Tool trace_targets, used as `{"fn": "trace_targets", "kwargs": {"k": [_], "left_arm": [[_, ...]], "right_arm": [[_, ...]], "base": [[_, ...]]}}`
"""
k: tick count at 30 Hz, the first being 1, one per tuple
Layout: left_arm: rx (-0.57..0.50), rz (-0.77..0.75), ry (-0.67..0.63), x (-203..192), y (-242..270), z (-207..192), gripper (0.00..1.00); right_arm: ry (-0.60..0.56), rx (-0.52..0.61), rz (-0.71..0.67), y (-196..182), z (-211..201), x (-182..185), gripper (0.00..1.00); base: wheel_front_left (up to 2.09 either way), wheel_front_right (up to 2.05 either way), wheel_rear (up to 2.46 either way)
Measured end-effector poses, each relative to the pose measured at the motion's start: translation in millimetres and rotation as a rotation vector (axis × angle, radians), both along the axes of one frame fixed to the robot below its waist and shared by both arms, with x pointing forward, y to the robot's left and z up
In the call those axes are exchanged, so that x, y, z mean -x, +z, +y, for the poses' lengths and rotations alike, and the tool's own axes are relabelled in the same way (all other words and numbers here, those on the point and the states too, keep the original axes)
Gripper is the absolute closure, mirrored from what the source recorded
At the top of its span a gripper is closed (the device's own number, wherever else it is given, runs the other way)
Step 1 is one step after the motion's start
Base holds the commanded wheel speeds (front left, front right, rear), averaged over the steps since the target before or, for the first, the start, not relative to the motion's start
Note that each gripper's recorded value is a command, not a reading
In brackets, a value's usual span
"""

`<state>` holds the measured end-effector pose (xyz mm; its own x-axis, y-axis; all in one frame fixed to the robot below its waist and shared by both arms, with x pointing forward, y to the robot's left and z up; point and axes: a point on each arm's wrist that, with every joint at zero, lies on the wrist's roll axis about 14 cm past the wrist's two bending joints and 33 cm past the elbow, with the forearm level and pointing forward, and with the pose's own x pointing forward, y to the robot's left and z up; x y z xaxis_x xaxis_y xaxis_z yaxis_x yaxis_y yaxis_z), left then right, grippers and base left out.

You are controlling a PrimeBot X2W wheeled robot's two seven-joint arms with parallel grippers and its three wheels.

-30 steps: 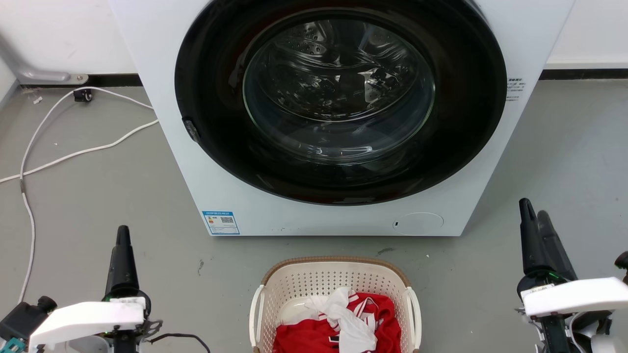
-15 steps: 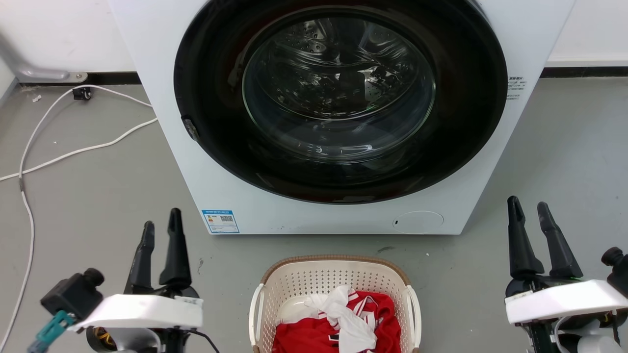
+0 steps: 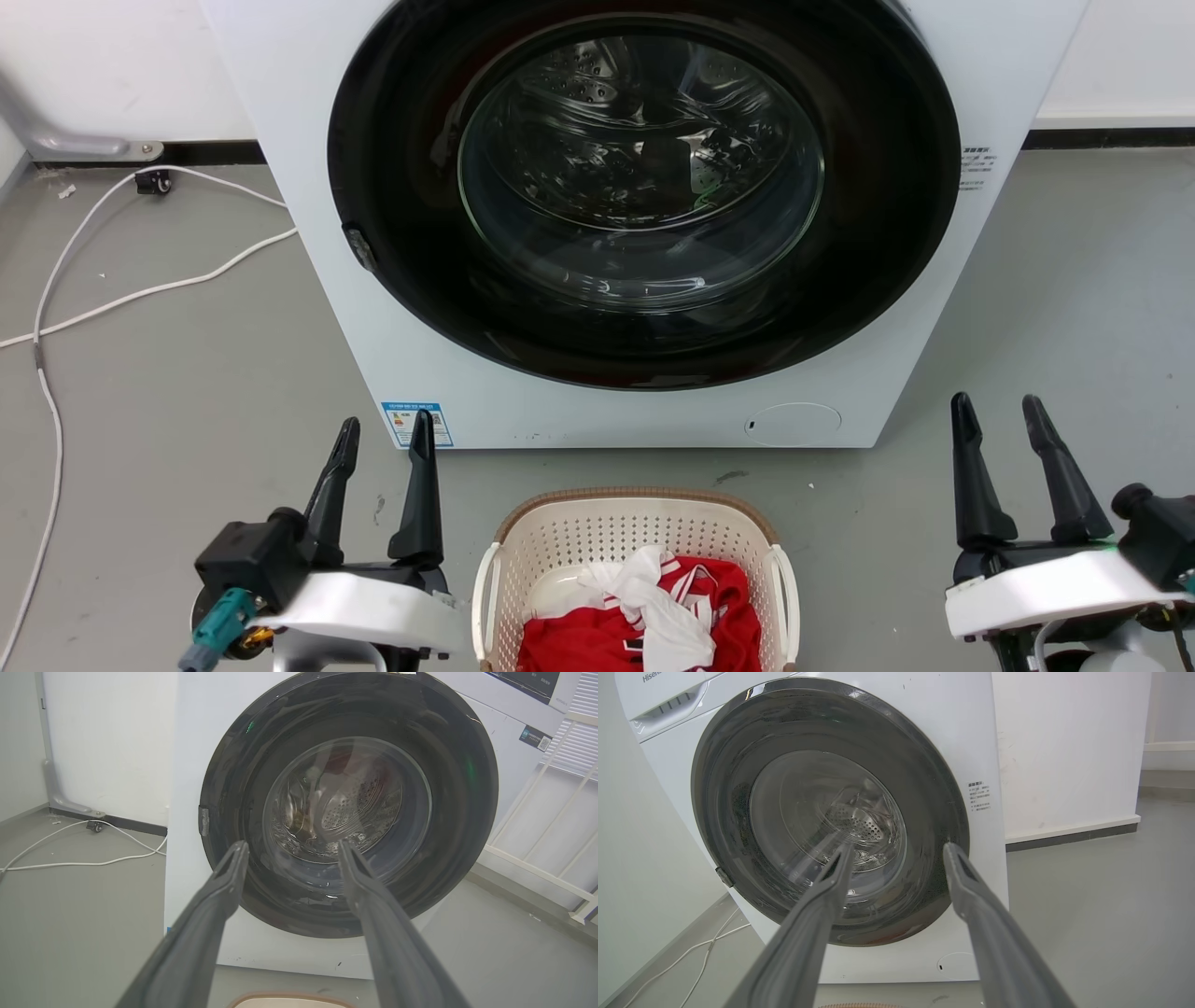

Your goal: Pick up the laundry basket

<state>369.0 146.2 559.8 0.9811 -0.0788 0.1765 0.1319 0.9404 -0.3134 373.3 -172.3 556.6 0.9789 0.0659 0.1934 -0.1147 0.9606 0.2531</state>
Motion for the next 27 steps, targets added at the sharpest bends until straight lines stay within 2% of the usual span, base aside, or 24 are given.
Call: {"fn": "trace_targets", "kwargs": {"k": [10,20,27], "left_arm": [[-0.110,-0.013,0.003,3.9,-1.6,-7.7,0.00],[-0.118,0.013,-0.030,8.1,-17.2,-14.6,0.00],[-0.175,0.042,-0.055,8.9,-34.4,-18.1,0.00]], "right_arm": [[-0.005,0.104,0.026,-13.5,1.4,4.7,0.00],[-0.016,0.170,0.055,-27.2,-1.3,7.8,0.00],[-0.013,0.210,0.067,-33.8,-0.2,8.0,0.00]], "base": [[0.00,0.00,0.00],[0.00,0.00,0.00],[0.00,0.00,0.00]]}}
